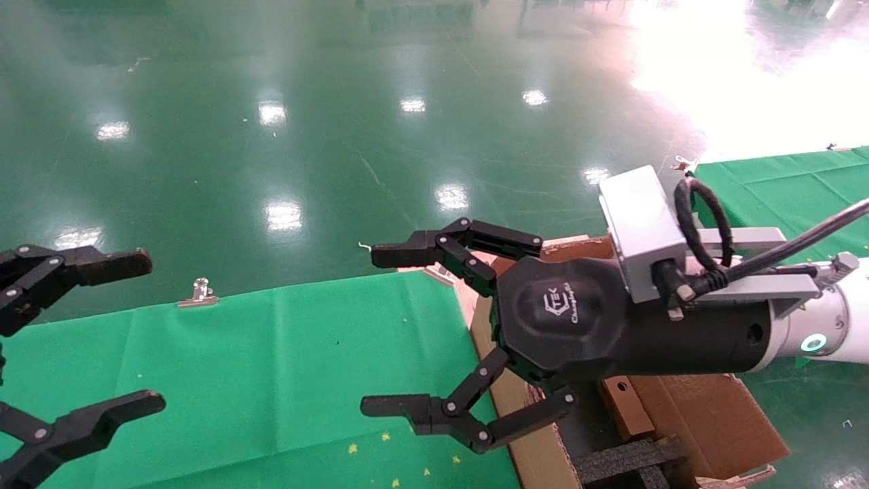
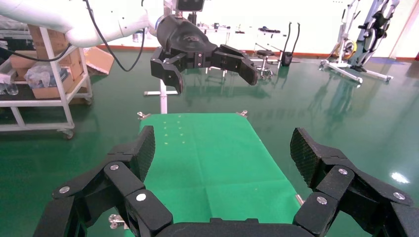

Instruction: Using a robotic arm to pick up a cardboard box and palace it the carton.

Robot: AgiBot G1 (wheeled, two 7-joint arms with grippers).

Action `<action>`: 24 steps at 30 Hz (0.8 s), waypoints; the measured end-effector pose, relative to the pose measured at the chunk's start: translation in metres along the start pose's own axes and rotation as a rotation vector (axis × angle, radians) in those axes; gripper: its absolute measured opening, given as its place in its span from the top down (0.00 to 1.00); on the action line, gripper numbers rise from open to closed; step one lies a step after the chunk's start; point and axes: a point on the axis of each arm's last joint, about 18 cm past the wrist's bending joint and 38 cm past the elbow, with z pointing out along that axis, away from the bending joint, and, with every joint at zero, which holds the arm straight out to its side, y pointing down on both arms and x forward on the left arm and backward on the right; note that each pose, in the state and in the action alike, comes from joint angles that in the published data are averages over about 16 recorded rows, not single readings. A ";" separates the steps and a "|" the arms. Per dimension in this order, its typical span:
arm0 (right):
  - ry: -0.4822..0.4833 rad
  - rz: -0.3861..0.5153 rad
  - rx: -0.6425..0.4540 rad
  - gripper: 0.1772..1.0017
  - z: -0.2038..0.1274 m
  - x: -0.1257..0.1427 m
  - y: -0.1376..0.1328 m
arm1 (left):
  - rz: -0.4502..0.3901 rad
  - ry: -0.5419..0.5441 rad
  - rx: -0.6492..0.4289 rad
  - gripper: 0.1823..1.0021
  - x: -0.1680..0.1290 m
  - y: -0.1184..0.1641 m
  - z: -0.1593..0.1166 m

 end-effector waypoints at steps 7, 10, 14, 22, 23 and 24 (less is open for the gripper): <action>0.002 0.007 -0.011 0.00 0.001 0.001 0.001 | 0.000 0.000 0.000 0.00 0.000 0.000 0.000; 0.003 0.009 -0.014 0.00 0.001 0.002 0.001 | 0.000 0.000 0.000 0.00 0.000 0.000 0.000; 0.003 0.011 -0.018 0.00 0.002 0.002 0.002 | 0.000 0.000 0.000 0.00 0.000 0.000 0.000; 0.004 0.013 -0.022 0.00 0.002 0.003 0.002 | 0.000 0.000 0.000 0.00 0.000 0.000 0.000; 0.004 0.013 -0.022 0.00 0.002 0.003 0.002 | 0.000 0.000 0.000 0.00 0.000 0.000 0.000; 0.004 0.014 -0.022 0.00 0.002 0.003 0.002 | 0.000 0.000 0.000 0.00 0.000 0.000 0.000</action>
